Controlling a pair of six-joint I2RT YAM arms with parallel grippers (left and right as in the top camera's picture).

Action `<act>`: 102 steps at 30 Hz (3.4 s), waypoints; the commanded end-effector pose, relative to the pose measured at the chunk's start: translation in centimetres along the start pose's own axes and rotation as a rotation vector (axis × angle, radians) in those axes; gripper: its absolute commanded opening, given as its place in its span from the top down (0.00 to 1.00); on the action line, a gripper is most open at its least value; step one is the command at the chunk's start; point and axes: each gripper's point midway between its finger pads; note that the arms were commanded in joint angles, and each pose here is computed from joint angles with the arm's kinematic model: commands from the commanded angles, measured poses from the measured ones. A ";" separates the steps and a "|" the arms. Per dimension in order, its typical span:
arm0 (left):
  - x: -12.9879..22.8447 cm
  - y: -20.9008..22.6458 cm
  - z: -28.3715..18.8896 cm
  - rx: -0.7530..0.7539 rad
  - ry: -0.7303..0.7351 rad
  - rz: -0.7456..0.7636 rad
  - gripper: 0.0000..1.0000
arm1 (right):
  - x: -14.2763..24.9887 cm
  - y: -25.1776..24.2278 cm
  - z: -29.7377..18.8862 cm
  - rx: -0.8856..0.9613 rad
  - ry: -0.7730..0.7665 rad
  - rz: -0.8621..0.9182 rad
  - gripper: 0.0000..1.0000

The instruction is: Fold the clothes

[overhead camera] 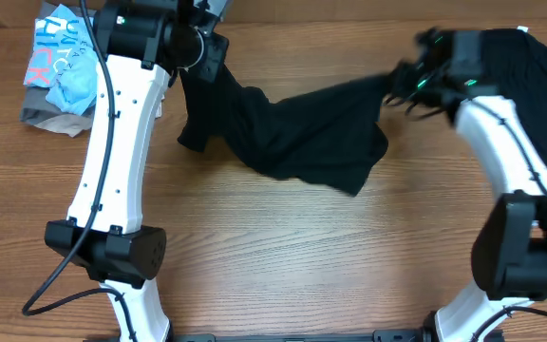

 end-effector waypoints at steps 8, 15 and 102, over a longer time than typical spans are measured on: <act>-0.9 1.7 -1.7 -0.036 -0.052 -0.061 0.96 | -7.7 -9.4 -7.1 0.145 -0.242 0.071 0.96; -0.2 1.7 -1.7 -0.038 -0.026 -0.073 0.96 | -8.6 -11.5 -8.0 0.234 -0.284 0.050 0.96; -0.2 1.9 -1.6 -0.049 -0.027 -0.109 0.96 | 5.5 -6.7 -3.2 0.346 0.063 0.201 0.96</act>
Point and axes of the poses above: each gripper's point midway between its finger pads, its own z axis out along the fingers, its own y axis along the line the jaws close on, x = y × z, and after that the axes turned 13 degrees about -z, right-handed
